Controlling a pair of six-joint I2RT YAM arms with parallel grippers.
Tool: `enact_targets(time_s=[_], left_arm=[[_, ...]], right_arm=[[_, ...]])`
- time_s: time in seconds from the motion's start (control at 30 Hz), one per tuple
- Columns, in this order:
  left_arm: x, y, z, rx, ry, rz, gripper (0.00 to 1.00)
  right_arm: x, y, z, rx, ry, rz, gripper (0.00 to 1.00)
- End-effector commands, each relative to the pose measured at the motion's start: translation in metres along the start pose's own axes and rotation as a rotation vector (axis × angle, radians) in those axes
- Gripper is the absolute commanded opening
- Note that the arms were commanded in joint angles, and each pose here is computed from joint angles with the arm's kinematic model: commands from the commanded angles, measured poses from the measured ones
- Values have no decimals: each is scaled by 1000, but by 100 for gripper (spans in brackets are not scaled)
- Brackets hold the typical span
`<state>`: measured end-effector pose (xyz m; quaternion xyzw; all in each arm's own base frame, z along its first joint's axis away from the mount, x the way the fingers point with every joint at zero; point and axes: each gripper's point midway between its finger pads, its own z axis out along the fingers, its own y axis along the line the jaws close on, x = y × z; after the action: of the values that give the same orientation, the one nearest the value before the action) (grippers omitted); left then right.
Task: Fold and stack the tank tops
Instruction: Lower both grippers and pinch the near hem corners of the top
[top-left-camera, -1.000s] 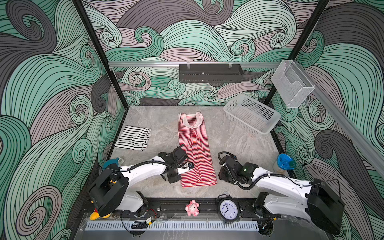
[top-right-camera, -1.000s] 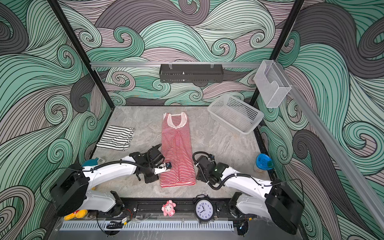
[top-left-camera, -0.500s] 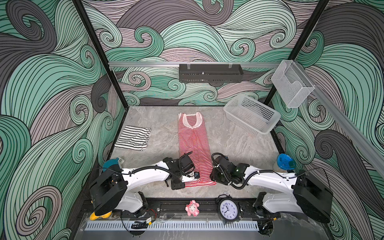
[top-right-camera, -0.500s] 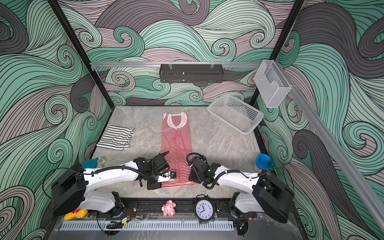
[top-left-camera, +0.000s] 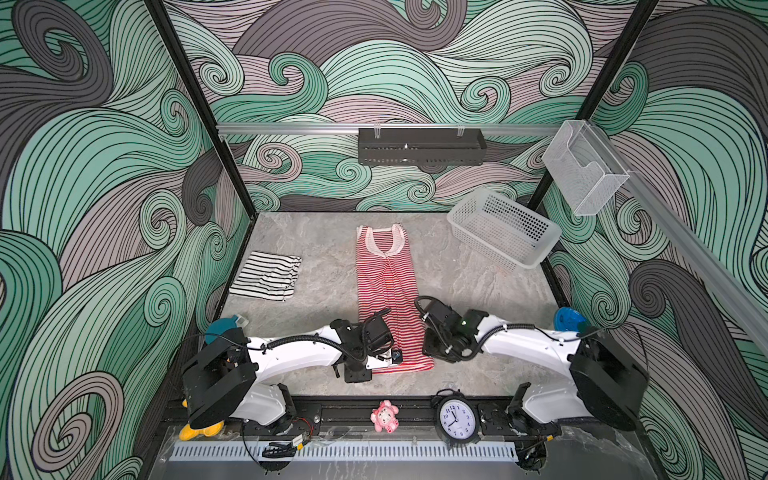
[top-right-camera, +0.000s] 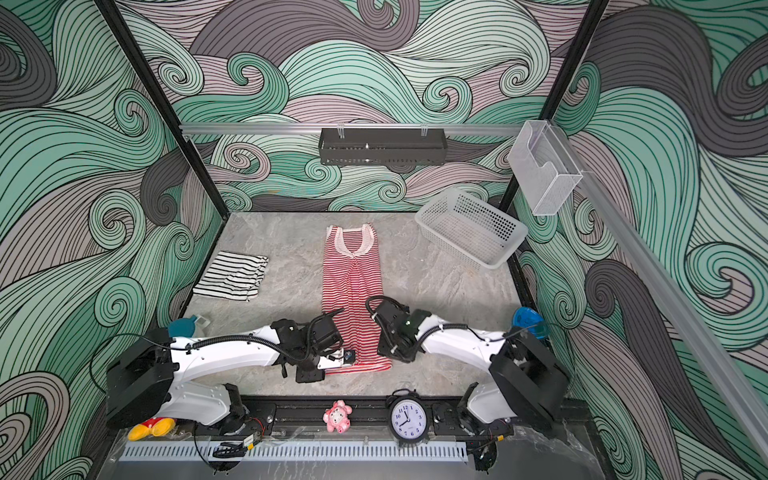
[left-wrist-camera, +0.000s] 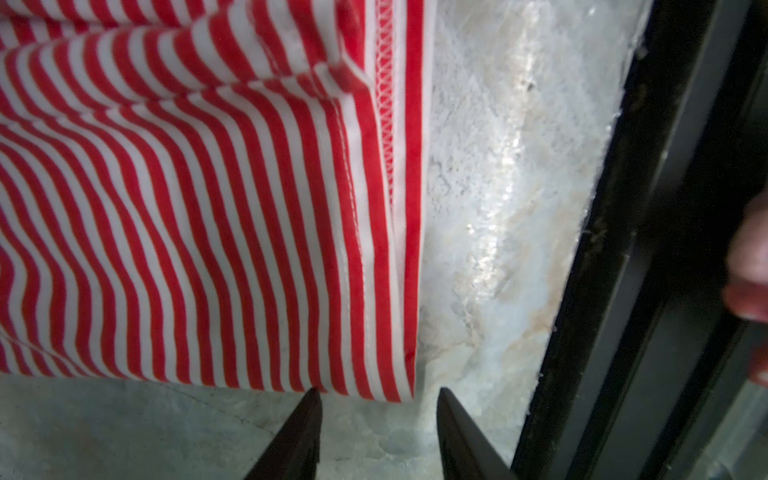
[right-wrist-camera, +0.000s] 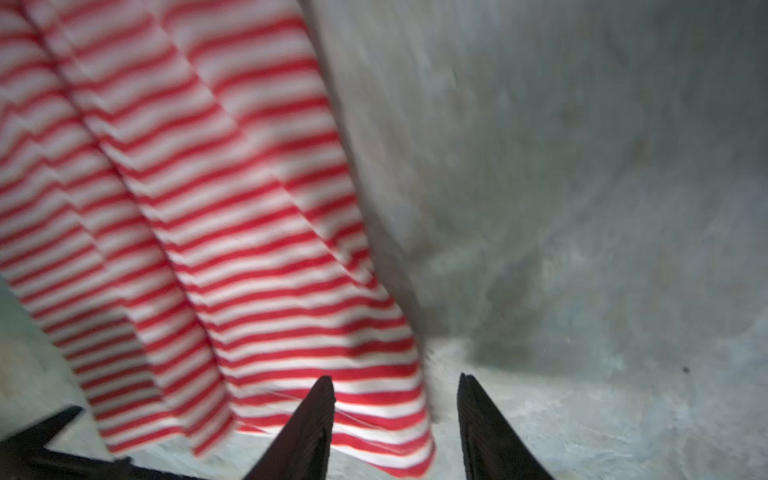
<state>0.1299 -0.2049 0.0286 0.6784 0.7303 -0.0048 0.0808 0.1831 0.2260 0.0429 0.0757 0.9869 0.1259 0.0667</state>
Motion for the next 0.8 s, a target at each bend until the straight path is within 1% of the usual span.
enact_targets(time_s=[0.0,0.13,0.2,0.27,0.3,0.4,0.53,0.77], left_arm=[[-5,10,-5,-57,-1,-8,48],[-4,16,-9,-99,-14,-17,48],[-4,20,-11,-121,-20,-24,48],[-5,22,-14,-137,-31,-30,48],[-5,23,-14,-147,-36,-37,48],[-4,25,-14,-156,-34,-40,48],[-4,26,-16,-167,-39,-48,48],[-4,27,-18,-168,-44,-52,48]], right_arm=[[-8,-4,-20,59,-20,-52,53],[-16,4,-24,-9,-83,0,54],[-27,18,-30,-47,-98,-19,55],[-36,24,-40,-14,-88,-45,56],[-42,26,-47,1,-106,-56,56],[-52,36,-63,-46,-163,-47,56],[-60,36,-83,-79,-237,-25,57],[-57,25,-94,-73,-260,-9,57]])
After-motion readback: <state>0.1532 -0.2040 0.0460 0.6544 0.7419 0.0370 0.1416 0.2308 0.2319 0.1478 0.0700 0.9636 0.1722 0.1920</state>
